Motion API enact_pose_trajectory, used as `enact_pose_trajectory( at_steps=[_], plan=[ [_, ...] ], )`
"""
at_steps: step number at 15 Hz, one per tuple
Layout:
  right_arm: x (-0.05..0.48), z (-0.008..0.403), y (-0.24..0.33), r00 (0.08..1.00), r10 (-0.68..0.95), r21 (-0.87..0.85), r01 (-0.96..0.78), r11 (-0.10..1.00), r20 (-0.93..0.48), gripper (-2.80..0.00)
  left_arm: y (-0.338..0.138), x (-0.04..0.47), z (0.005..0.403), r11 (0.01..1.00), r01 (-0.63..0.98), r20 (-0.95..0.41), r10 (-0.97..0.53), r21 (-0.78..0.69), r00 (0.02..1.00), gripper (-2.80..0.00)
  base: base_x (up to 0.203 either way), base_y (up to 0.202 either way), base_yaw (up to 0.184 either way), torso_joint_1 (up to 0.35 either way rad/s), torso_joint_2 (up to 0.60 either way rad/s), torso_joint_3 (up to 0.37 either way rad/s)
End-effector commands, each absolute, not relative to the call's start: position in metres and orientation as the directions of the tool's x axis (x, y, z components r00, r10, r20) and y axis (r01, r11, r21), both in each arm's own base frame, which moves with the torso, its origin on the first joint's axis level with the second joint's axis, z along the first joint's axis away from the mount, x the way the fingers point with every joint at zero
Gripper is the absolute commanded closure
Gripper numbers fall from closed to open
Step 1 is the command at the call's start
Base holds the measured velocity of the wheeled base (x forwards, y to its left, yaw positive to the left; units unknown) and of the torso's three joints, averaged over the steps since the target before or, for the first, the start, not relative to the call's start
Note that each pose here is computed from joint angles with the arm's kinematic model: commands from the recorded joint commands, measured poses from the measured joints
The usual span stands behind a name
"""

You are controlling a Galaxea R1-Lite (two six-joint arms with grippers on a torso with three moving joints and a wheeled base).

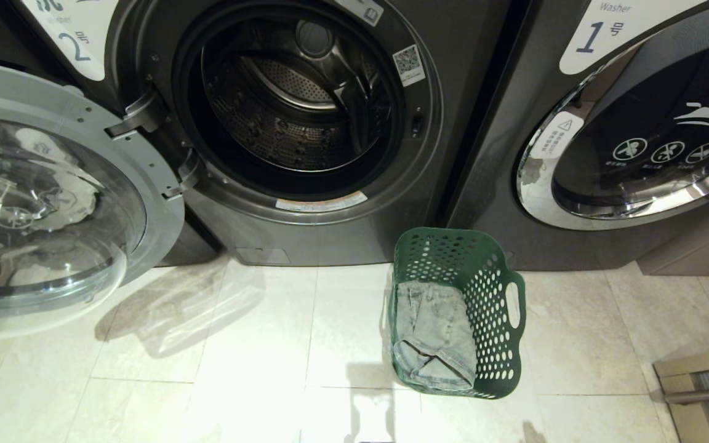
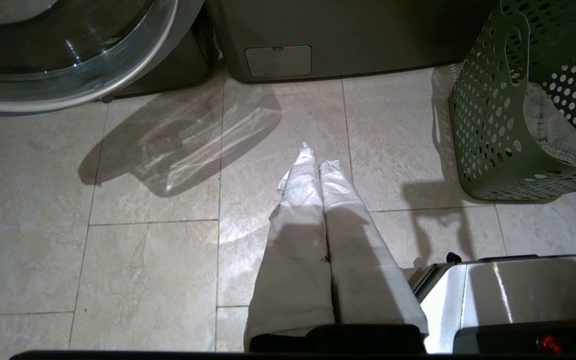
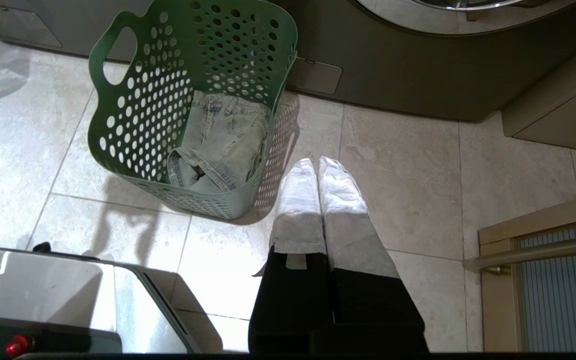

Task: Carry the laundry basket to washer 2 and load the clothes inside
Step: Place the clothes into the washing machine

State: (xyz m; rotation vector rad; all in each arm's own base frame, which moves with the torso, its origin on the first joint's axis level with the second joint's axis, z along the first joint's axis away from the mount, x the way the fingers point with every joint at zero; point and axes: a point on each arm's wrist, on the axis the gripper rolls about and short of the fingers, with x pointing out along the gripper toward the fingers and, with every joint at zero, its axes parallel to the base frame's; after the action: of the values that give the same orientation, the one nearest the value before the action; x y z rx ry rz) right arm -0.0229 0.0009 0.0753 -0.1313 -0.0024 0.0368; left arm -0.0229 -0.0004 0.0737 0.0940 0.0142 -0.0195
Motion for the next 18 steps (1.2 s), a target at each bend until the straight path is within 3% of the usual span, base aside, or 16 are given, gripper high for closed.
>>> enact_pose_trajectory(
  at_steps=[1,12,18],
  plan=[
    [-0.0228,0.0753,0.0009,0.999,0.037,-0.131,-0.037,0.991,-0.002,0.0,-0.0004,-0.0228,0.0733,0.995,0.023,-0.017,-0.021,0.095,1.0,0.0,0.0,0.0,0.0,0.0,0.0,0.0],
    [-0.0228,0.0753,0.0008,0.999,0.034,-0.127,-0.034,0.991,-0.002,0.0,-0.0004,-0.0228,0.0731,0.995,0.02,-0.018,-0.019,0.096,1.0,0.0,0.0,0.0,0.0,0.0,0.0,-0.002],
    [-0.0228,0.0753,0.0008,0.999,0.034,-0.125,-0.034,0.992,-0.002,0.0,-0.0004,-0.0228,0.0731,0.995,0.02,-0.018,-0.018,0.096,1.0,0.0,0.0,0.0,0.0,0.002,0.0,-0.159]
  ],
)
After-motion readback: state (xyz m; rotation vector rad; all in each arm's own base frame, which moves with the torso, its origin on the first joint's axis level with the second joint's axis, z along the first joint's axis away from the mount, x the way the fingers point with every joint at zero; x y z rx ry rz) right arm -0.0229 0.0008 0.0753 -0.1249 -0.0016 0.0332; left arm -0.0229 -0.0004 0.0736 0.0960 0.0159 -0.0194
